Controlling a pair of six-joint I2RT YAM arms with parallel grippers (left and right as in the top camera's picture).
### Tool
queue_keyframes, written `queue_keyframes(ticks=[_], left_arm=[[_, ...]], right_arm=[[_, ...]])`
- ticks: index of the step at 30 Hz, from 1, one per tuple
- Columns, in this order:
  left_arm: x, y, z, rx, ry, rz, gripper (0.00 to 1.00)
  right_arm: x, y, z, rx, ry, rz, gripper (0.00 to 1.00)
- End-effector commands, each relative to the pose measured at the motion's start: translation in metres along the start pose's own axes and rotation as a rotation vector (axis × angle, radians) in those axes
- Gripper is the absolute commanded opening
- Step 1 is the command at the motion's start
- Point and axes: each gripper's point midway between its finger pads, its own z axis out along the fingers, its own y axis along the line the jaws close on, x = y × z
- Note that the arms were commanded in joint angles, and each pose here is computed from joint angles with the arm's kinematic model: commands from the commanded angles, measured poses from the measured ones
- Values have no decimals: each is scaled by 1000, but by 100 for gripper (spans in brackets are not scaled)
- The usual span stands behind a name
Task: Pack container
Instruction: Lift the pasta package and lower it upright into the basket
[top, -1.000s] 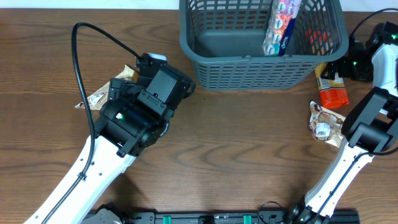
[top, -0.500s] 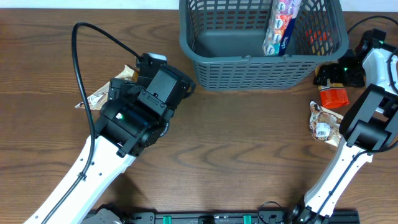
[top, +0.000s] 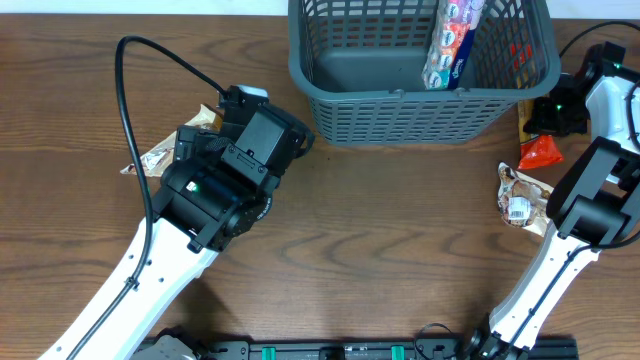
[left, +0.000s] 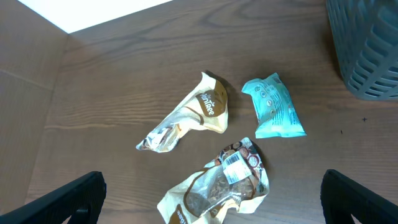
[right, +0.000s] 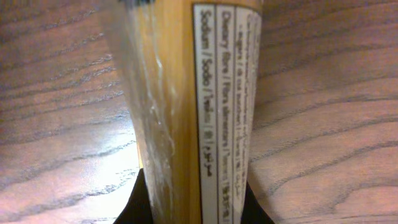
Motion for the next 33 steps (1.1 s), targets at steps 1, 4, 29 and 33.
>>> queue_keyframes(ticks=[1, 4, 29, 33], left_arm=[[-4, 3, -2, -13, -12, -4, 99], [-4, 3, -2, -13, -12, -4, 99], [-22, -2, -3, 10, -78, -60, 99], [-22, -2, -3, 10, -78, -60, 99]], right_arm=[[9, -6, 18, 42, 45, 88, 1], [-1, -18, 2, 103, 22, 142, 1], [-19, 123, -501, -72, -1013, 71, 2], [-11, 172, -499, -160, -986, 5, 2]])
